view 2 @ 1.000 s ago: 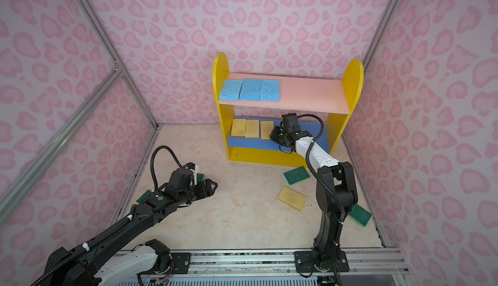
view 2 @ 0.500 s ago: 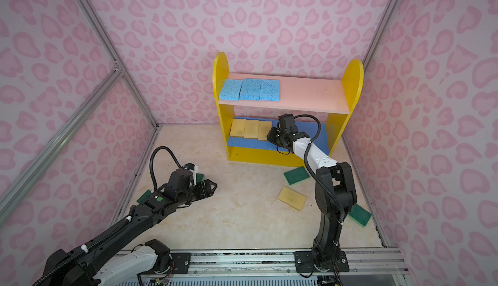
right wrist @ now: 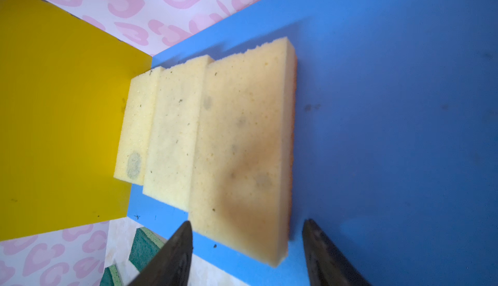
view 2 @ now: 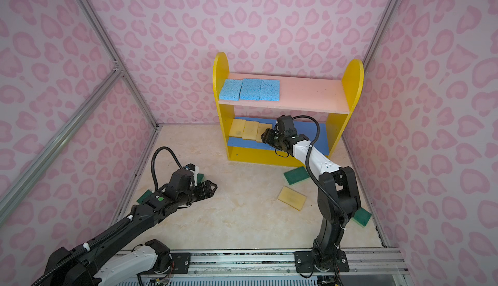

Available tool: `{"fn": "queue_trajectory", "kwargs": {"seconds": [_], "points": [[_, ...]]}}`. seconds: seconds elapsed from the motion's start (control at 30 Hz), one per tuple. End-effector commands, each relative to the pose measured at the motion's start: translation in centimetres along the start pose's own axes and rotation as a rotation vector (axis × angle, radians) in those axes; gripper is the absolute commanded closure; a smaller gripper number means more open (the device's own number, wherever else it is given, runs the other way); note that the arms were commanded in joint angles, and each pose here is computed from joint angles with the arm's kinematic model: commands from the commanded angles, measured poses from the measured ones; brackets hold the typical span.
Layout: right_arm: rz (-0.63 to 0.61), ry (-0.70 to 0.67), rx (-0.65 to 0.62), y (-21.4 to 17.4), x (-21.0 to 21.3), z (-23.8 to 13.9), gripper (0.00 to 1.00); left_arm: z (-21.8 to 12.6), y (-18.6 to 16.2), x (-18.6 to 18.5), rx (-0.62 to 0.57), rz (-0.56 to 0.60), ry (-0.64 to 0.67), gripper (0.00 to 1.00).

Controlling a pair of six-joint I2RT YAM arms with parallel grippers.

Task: Place and organize the cleaning sponges onto the shelf
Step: 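Withdraw the right gripper while the left gripper reaches toward a yellow sponge on the table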

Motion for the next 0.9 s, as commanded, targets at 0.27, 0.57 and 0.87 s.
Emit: {"fn": "queue_trajectory", "kwargs": {"seconds": [0.27,0.57,0.87], "points": [[-0.038,-0.026,0.003,-1.2,-0.4,-3.9,0.27,2.2,-0.6,-4.3,0.046,0.124,-0.043,0.32],[-0.055,0.012,-0.031,-4.0,-2.4,-10.0,0.25,6.0,-3.4,-9.7,0.115,0.211,-0.082,0.39],[0.016,0.011,-0.087,-7.5,-8.6,-15.4,0.24,9.9,-6.2,-17.4,0.183,0.295,-0.185,0.32]]}}
Point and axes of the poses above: each gripper's point midway between its finger pads, its own z axis out along the fingers, its own x axis along the line the jaws close on, y = z × x, the point moved 2 cm from there along -z, back along the fingers, and after that the axes turned 6 degrees about z, right-handed, at the moved point
